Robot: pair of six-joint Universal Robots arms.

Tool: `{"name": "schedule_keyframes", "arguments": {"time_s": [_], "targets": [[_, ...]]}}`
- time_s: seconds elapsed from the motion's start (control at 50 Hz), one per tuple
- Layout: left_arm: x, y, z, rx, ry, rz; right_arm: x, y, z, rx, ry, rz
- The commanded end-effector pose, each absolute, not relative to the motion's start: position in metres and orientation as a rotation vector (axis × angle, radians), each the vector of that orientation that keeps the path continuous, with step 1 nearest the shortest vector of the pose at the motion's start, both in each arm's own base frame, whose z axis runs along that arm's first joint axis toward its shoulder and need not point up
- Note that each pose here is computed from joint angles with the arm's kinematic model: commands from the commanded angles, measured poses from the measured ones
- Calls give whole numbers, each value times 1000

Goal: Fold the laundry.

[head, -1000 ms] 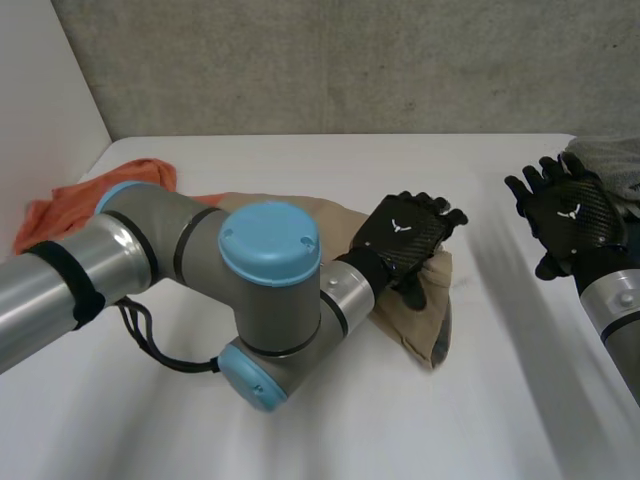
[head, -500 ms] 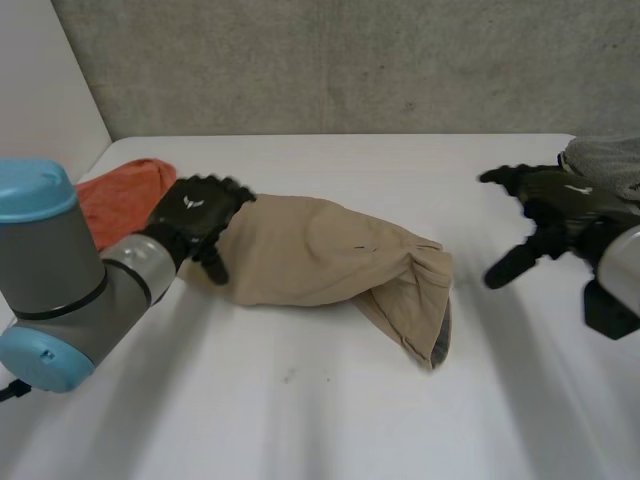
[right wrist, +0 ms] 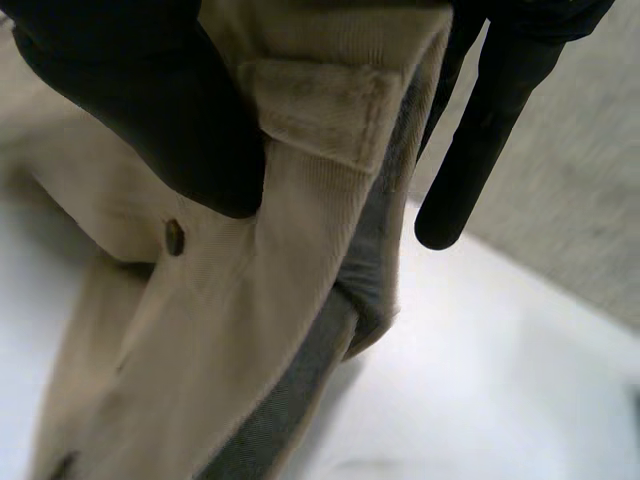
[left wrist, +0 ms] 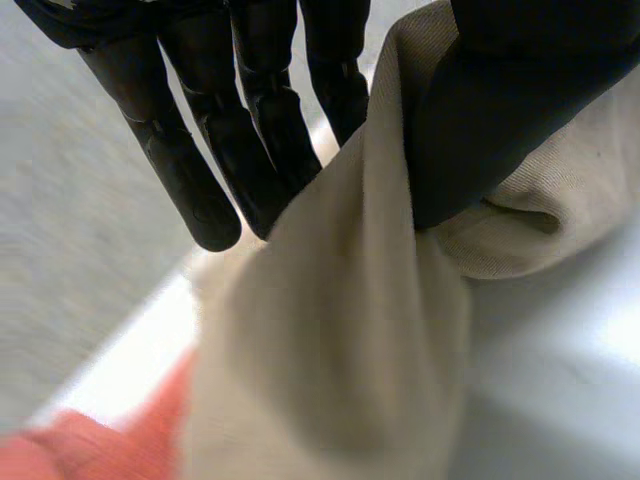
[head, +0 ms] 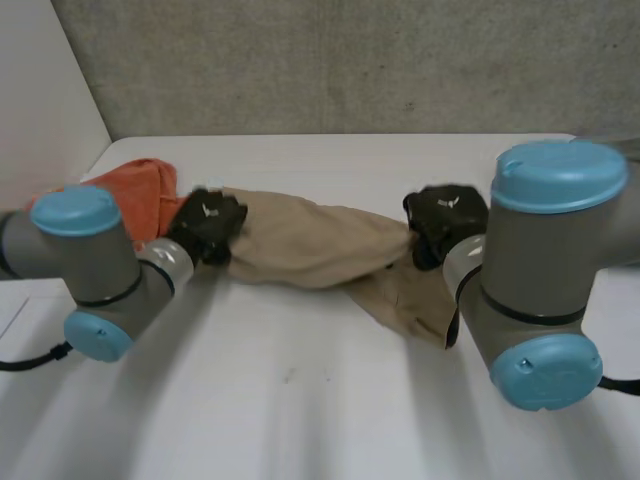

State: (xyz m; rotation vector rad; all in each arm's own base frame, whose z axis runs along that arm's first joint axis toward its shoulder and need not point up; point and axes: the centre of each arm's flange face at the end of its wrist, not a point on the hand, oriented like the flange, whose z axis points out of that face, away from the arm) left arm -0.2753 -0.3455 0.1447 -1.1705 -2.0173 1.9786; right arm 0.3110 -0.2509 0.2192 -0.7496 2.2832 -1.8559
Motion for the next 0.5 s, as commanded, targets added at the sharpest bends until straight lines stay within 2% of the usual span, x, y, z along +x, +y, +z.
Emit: {"name": "schedule_keyframes", "arguments": {"time_s": [0.02, 0.04, 0.16, 0.2, 0.24, 0.28, 0.34, 0.42, 0.48, 0.5], "targets": [[-266, -301, 256, -1022, -1803, 2275, 293, -233, 301, -831, 2076, -2155], [-265, -293, 268, -1001, -1770, 2296, 288, -227, 322, -832, 2024, -2230], [-258, -239, 357, -807, -1485, 2412, 264, -203, 390, -828, 1881, -2428], [-254, -229, 371, -768, -1456, 2410, 256, -197, 409, -828, 1863, -2450], [-250, -217, 386, -736, -1432, 2400, 253, -196, 416, -836, 1868, -2445], [-249, -216, 387, -728, -1443, 2380, 251, -198, 421, -855, 1876, -2428], [-254, -225, 376, -737, -1511, 2323, 253, -212, 410, -887, 1922, -2381], [-265, -253, 339, -766, -1639, 2222, 267, -259, 357, -947, 2101, -2204], [-277, -283, 301, -786, -1754, 2132, 278, -276, 330, -955, 2160, -2111], [-281, -292, 290, -793, -1781, 2108, 285, -288, 305, -951, 2214, -2029]]}}
